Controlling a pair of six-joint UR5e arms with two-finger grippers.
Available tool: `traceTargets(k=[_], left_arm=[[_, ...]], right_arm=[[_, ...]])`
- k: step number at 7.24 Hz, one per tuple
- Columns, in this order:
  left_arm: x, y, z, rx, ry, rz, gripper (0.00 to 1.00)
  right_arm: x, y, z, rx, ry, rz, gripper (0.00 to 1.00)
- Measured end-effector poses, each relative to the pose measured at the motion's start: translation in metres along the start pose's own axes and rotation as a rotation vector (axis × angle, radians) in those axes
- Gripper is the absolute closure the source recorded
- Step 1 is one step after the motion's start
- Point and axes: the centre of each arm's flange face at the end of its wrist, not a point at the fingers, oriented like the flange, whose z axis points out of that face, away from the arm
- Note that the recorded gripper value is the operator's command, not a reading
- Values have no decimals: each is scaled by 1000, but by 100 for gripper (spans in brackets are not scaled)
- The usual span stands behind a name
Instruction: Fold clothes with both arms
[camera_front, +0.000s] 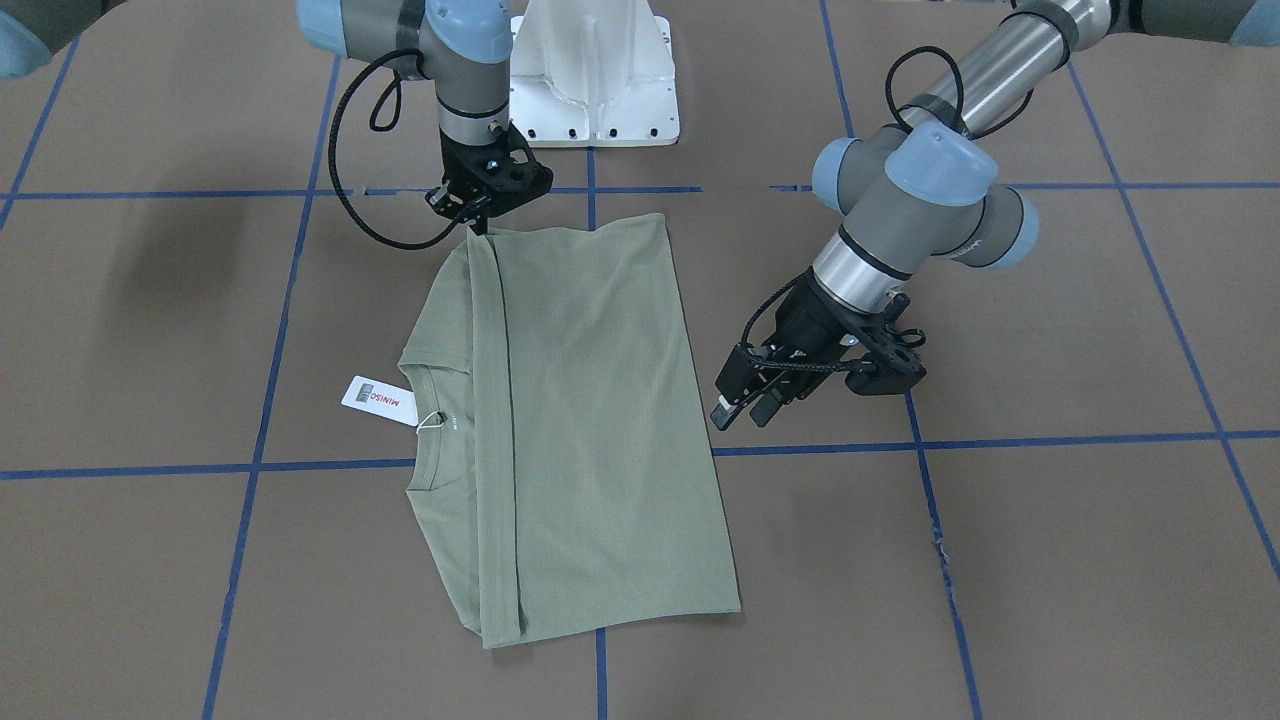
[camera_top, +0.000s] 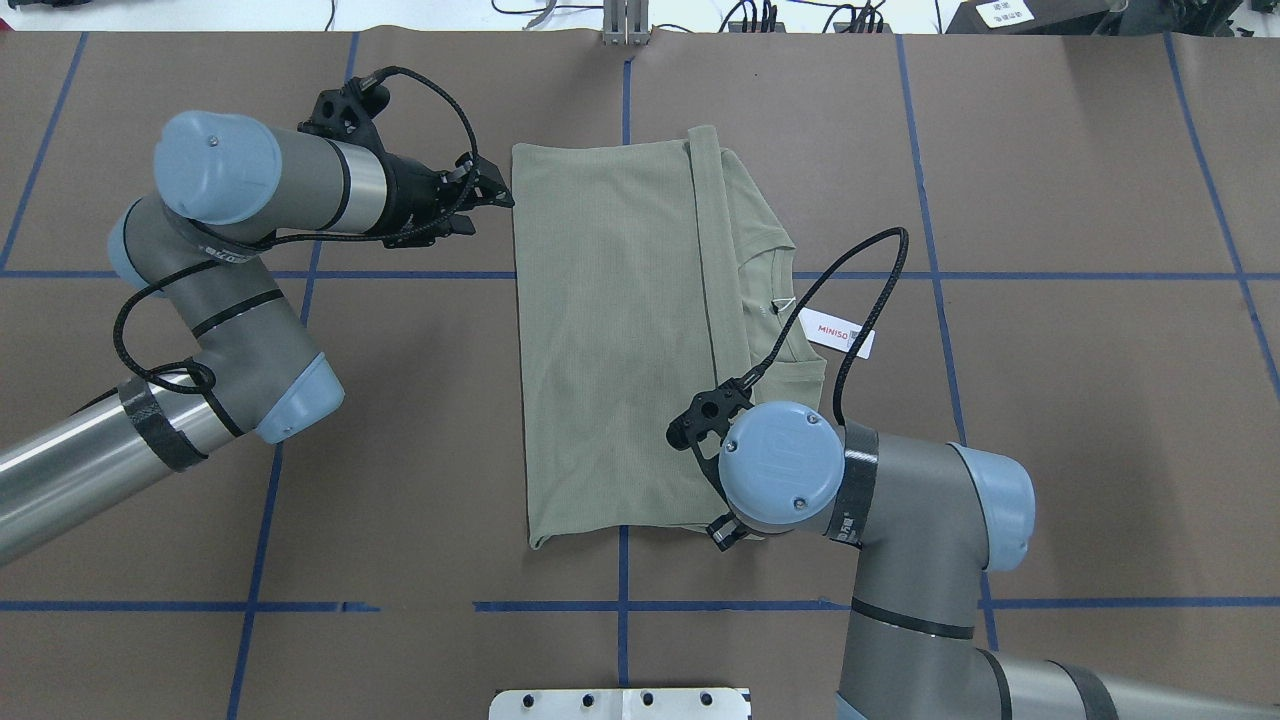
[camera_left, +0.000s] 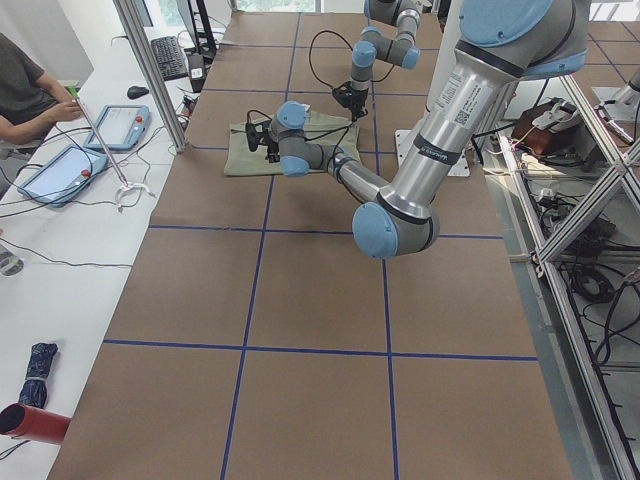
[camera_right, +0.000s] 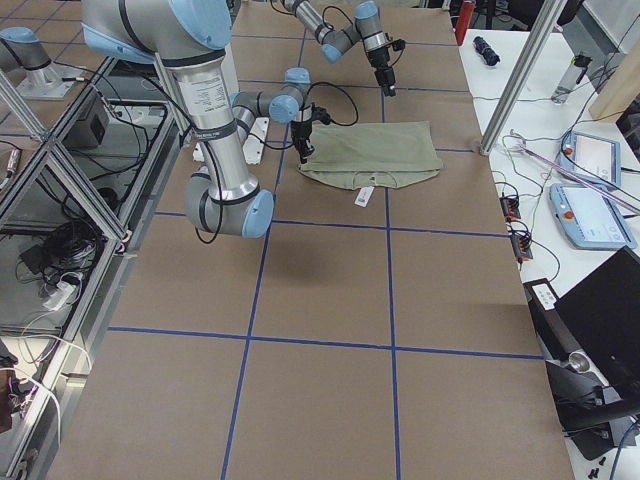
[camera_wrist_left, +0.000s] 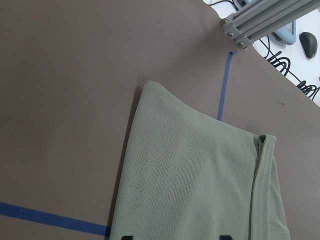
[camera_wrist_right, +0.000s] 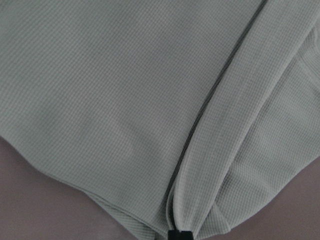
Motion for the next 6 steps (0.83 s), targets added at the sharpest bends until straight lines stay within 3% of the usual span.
traceTargets(k=[3, 5, 6], left_arm=[[6, 1, 0, -2, 8, -22, 35], [8, 2, 0, -2, 11, -27, 35], [8, 2, 0, -2, 11, -28, 35]], right_arm=[[47, 24, 14, -22, 48, 15, 100], [54, 37, 26, -42, 66, 98, 87], [51, 41, 28, -46, 67, 144, 75]])
